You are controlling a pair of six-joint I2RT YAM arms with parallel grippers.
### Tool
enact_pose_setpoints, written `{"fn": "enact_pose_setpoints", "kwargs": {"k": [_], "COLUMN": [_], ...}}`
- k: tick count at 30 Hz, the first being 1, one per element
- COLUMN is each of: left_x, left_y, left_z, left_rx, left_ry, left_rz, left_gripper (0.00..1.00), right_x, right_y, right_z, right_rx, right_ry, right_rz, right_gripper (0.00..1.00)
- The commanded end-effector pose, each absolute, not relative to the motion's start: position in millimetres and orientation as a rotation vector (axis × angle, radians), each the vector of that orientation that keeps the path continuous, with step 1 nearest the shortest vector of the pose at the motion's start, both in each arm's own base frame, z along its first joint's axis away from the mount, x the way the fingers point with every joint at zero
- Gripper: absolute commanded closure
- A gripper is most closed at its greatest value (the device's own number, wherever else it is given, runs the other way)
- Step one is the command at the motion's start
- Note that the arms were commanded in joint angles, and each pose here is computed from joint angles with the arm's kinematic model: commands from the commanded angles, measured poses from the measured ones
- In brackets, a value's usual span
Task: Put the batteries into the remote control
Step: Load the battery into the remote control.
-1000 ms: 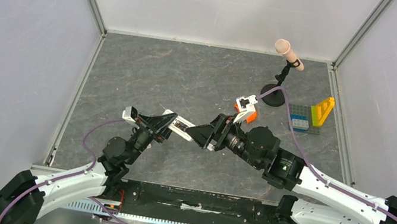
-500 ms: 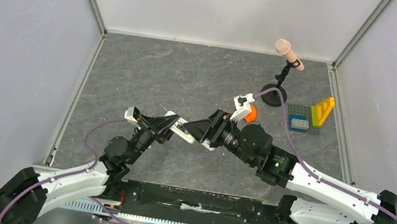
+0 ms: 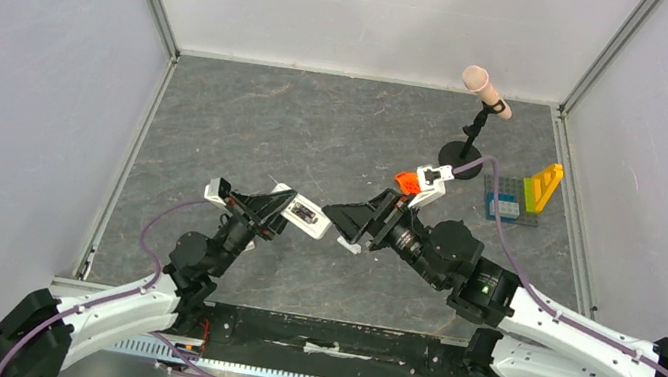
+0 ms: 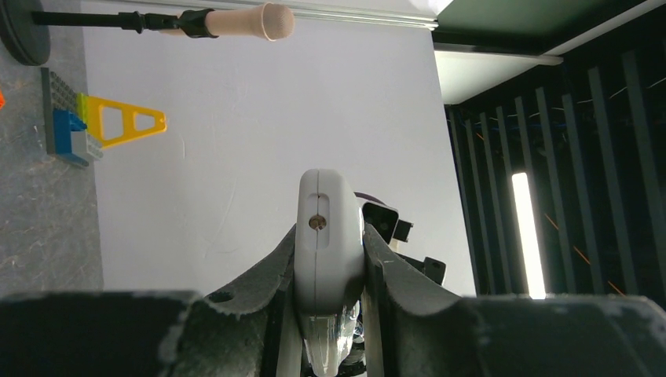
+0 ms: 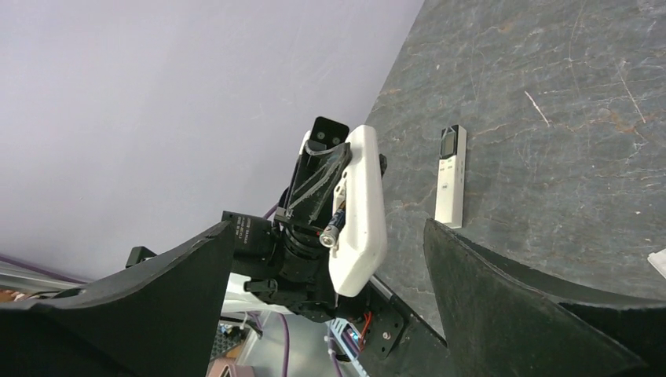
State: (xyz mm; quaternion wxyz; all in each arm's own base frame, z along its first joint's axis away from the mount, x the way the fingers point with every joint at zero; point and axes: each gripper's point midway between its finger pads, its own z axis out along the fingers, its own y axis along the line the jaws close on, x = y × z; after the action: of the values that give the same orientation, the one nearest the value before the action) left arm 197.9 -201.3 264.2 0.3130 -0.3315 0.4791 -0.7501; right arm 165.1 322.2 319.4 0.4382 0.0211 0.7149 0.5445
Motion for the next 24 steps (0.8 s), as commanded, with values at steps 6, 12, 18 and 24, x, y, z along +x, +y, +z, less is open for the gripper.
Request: {"fn": "enact_pose_setpoints", "kwargs": {"k": [6, 12, 18, 24], "left_x": [195.5, 195.0, 194.8, 195.1], "left_y": [-194.6, -195.6, -198.2, -198.9], "left_z": [294.5, 296.1, 294.3, 292.4], "left_rx": [-0.857, -0.852, -0.841, -0.84], "left_ry": [1.155, 1.157, 1.179, 1.187], "left_rz": [-2.042, -2.046, -2.036, -2.03], "left_gripper": [0.98, 0.98, 0.98, 0.98], "right_x": [158.4, 159.2, 162.8, 164.9], "right_y": [346.9, 354.4, 352.8, 351.6], "right_z": [306.7, 297.4, 291.4, 290.7], "right_rx": [-0.053, -0.012, 0.01, 0.018], "right_ry": [1.857, 1.902, 1.914, 1.911], "right_rz": [1.364, 1.41, 1.426, 1.432], "right_gripper": [0.08, 0.19, 0.23, 0.21]}}
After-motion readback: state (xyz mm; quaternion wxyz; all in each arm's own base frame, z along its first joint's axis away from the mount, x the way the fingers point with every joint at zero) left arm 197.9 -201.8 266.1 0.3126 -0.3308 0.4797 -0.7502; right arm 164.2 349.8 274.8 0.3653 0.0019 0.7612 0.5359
